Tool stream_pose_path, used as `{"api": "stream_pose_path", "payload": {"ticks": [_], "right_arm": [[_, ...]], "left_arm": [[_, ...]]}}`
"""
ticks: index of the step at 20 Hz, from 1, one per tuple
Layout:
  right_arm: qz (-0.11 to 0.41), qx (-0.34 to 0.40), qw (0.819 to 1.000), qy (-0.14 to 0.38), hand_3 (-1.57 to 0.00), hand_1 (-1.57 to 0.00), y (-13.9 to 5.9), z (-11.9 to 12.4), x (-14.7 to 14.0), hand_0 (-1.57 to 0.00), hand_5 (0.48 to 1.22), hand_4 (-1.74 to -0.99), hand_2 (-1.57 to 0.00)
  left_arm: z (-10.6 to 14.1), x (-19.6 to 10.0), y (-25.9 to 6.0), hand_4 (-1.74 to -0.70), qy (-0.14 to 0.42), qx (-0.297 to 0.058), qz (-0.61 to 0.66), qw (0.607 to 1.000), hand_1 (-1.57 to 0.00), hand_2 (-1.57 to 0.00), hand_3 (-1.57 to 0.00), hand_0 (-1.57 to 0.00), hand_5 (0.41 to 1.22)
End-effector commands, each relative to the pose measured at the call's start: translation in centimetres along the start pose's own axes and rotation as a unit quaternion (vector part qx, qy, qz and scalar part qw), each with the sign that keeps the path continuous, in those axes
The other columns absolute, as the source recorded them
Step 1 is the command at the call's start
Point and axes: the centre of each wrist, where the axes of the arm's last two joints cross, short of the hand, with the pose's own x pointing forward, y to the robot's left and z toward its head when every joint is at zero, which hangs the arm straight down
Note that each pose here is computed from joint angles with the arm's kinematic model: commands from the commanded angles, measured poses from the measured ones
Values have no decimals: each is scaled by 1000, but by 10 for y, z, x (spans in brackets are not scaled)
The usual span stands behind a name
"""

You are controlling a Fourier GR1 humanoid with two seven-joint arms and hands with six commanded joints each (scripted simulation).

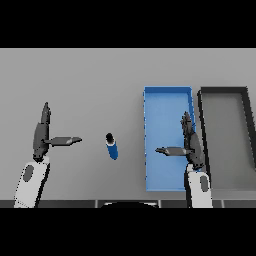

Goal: Pick up the blue pipe and place it into the blue bin.

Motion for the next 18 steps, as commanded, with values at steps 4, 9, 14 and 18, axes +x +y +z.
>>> {"api": "stream_pose_path", "payload": {"ticks": [4, 9, 14, 18], "right_arm": [[0, -1, 1000, 2, 1, 1, -1, -2, 1, 1, 594, -1210, 1], [145, 62, 986, -53, 1, 1, -14, 9, 13, 1, 589, -1198, 1], [179, 81, 979, -48, 1, 1, -14, 12, 18, 1, 585, -1187, 1], [169, 81, 981, -49, 1, 1, -13, 10, 19, 1, 579, -1194, 1]], "left_arm": [[-2, 1, -2, -967, -3, 0, 0, 1000, 1, 1, 1, 1, 594], [-3, 4, 26, -970, -29, -150, -73, 986, 1, 1, 1, 1, 596], [-1, 5, 31, -965, -46, -202, -88, 974, 1, 1, 1, 1, 593], [17, 13, 22, -984, -68, -282, -83, 954, 1, 1, 1, 1, 578]]}}
